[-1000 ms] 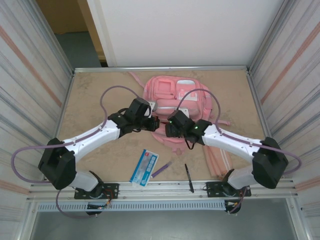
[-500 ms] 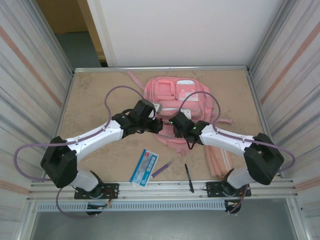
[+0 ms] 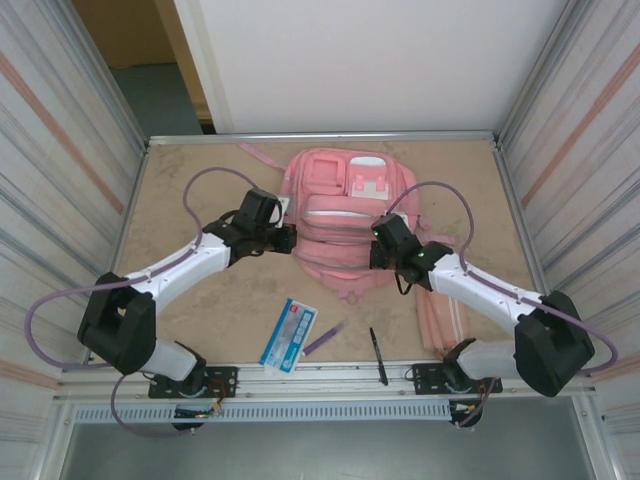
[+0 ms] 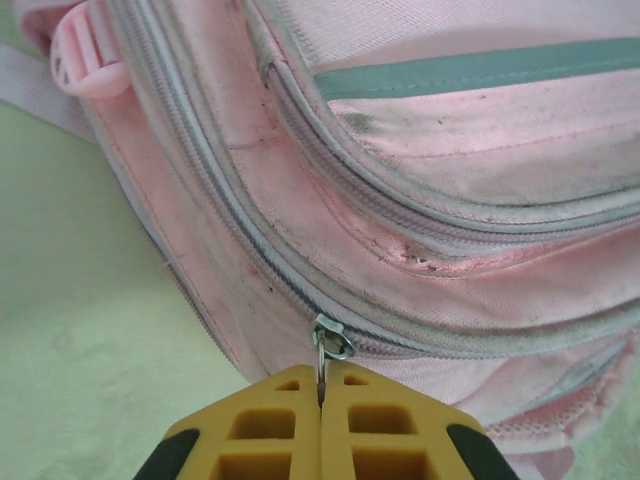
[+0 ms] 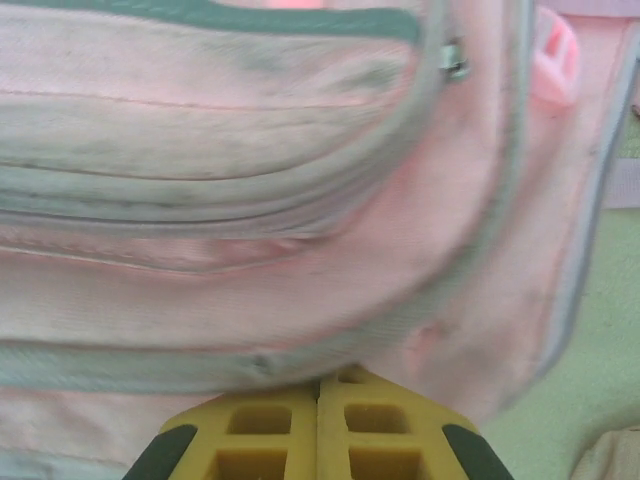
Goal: Pack the student bag
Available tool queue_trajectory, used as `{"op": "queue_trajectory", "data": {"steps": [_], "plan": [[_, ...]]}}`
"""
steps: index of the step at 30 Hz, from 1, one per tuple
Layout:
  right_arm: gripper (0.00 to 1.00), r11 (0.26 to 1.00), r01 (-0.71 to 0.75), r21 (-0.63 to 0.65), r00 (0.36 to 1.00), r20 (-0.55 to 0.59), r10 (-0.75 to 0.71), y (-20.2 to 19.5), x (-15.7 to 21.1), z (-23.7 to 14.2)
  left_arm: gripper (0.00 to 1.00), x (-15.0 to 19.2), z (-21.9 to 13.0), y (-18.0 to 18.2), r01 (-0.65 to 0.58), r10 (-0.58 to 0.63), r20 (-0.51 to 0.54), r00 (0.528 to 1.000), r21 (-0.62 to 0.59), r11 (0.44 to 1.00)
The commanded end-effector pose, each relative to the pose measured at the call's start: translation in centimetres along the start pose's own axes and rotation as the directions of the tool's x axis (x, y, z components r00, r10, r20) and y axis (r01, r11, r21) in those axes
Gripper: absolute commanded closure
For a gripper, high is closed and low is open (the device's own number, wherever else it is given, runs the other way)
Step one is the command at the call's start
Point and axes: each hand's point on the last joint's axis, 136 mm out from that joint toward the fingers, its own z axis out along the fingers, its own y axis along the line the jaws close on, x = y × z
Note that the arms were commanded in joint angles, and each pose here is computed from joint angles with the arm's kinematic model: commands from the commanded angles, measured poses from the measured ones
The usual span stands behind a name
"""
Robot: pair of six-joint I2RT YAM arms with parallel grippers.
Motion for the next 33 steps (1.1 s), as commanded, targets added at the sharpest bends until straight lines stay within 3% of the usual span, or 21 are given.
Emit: {"op": "queue_trajectory", "data": {"steps": [1,2,6,10,15,16,18,19,23,26,30,33], "plan": [[0.98,0.998,0.042,-0.042,0.998,-0.034,-0.044,-0.5,0.5,-0.3,1.00,-1.3,-1.1,-0.5,-0.036,0.034,0.046,0.998,0.043,0.998],[0.78,0.994,0.069,-0.081,0.997,-0.039,-0.072,0.0,0.5,-0.5,1.00,-1.5,-1.2,-1.2,-0.037,0.034,0.045,0.998,0.076,0.996],[0.35,0.959,0.170,-0.228,0.978,-0.078,-0.192,1.3,1.0,-1.1,1.00,-1.4,-2.1,-4.0,-0.058,0.053,0.036,0.998,0.159,0.986],[0.31,0.934,0.216,-0.284,0.942,-0.189,-0.275,0.8,1.8,0.1,1.00,-0.9,-3.3,-6.0,-0.068,0.059,0.049,0.997,0.212,0.975],[0.36,0.958,0.185,-0.220,0.947,-0.221,-0.234,-0.7,0.9,1.9,1.00,-0.5,-4.7,-8.3,-0.095,0.080,0.065,0.995,0.259,0.961],[0.43,0.961,0.194,-0.197,0.947,-0.219,-0.236,-1.1,0.8,2.2,1.00,-0.4,-5.0,-8.7,-0.103,0.087,0.071,0.994,0.264,0.959],[0.88,0.957,0.207,-0.203,0.945,-0.210,-0.250,-1.2,0.5,2.2,1.00,-0.1,-5.3,-9.0,-0.123,0.106,0.078,0.991,0.266,0.956],[1.00,0.959,0.205,-0.198,0.949,-0.201,-0.244,-1.5,0.2,2.1,1.00,0.0,-5.4,-8.9,-0.133,0.117,0.078,0.990,0.255,0.958],[1.00,0.965,0.174,-0.194,0.965,-0.164,-0.207,-2.6,-0.8,1.1,1.00,0.4,-5.0,-5.6,-0.166,0.159,0.073,0.985,0.105,0.980],[1.00,0.963,0.115,-0.244,0.978,-0.141,-0.152,-3.0,-1.2,0.8,1.00,-0.1,-3.8,-1.7,-0.120,0.118,0.100,0.988,0.010,0.993],[1.00,0.957,0.084,-0.278,0.984,-0.131,-0.124,-3.0,-1.8,0.5,1.00,-1.0,-1.2,1.5,-0.042,0.034,0.126,0.991,0.065,0.997],[1.00,0.946,0.082,-0.313,0.985,-0.120,-0.125,-2.6,-2.2,0.2,1.00,-1.8,-0.2,1.3,-0.052,0.038,0.117,0.992,0.116,0.992]]}}
